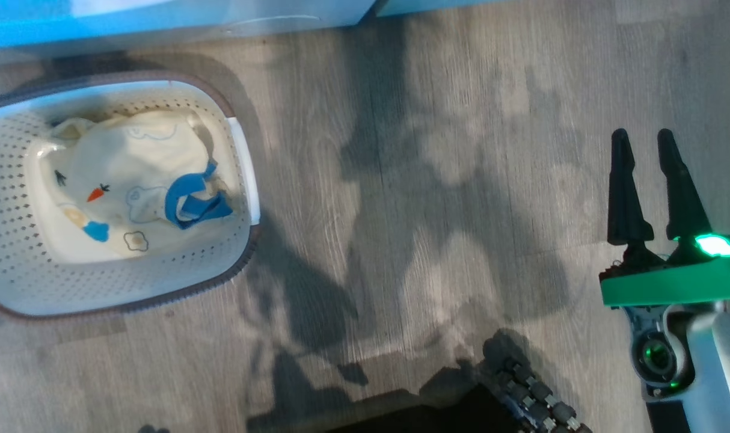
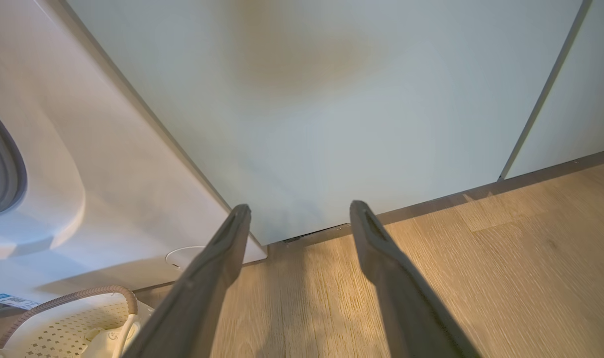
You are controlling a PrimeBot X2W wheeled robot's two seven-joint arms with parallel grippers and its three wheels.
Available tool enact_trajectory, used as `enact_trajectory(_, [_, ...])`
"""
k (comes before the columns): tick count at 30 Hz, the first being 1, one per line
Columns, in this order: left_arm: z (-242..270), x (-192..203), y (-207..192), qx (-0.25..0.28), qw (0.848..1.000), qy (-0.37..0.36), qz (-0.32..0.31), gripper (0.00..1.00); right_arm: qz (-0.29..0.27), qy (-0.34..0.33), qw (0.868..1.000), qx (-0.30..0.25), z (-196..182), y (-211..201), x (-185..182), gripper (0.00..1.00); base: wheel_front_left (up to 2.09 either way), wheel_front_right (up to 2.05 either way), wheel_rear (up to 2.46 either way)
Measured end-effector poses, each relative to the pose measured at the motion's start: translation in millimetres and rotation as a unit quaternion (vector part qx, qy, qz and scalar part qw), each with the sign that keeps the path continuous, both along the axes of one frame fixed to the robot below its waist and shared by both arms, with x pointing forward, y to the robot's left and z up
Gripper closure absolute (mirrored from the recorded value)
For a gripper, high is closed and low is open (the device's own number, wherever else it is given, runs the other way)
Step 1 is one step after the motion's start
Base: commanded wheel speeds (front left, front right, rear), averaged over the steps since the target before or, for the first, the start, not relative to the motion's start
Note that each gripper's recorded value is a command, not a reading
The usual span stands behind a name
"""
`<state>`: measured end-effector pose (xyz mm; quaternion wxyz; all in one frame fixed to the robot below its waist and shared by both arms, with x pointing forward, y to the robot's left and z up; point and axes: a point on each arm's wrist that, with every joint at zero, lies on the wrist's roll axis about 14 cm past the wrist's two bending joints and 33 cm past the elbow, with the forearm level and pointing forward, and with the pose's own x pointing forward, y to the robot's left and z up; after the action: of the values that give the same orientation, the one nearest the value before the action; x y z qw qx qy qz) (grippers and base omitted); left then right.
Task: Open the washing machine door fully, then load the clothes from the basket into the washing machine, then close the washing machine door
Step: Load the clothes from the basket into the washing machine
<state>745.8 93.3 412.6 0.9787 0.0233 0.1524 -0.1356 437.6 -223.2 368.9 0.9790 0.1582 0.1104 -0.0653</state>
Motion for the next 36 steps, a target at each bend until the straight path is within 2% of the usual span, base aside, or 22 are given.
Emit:
enact_trajectory(10, [25.1,36.1,7.5,-0.012,0.992,-0.120,0.029,1.00,-0.003,0.013,1.000,-0.001,-10.6,-3.8,1.7,0.00,0.00,0.00,0.00])
enact_trajectory(16, [-4.7,42.4,17.2,-0.010,0.995,-0.085,0.051,1.00,-0.005,0.014,1.000,-0.002,-12.8,-6.0,3.5,0.00,0.00,0.00,0.00])
enact_trajectory(17, [-9.6,42.1,17.5,-0.010,0.995,-0.079,0.053,0.97,-0.005,0.015,1.000,-0.002,-13.4,-6.1,3.4,0.00,0.00,0.00,0.00])
enact_trajectory(18, [-14.1,41.6,17.1,-0.010,0.996,-0.072,0.053,0.69,-0.005,0.016,1.000,-0.002,-13.9,-6.0,3.3,0.00,0.00,0.00,0.00])
enact_trajectory(19, [-17.6,41.0,16.7,-0.010,0.996,-0.068,0.053,0.54,-0.005,0.016,1.000,-0.002,-14.3,-6.1,3.3,0.00,0.00,0.00,0.00])
enact_trajectory(20, [-20.1,40.3,16.0,-0.012,0.997,-0.064,0.051,0.19,-0.005,0.016,1.000,-0.002,-14.4,-6.1,3.4,0.00,0.00,0.00,0.00])
enact_trajectory(21, [-21.6,39.7,15.2,-0.017,0.997,-0.061,0.050,0.00,-0.005,0.016,1.000,-0.002,-14.4,-6.1,3.6,0.00,0.00,0.00,0.00])
enact_trajectory(36, [-12.7,28.8,14.1,-0.043,0.995,-0.066,0.054,0.00,0.005,0.003,1.000,-0.004,-10.7,-0.6,12.1,0.00,0.00,0.00,0.00])
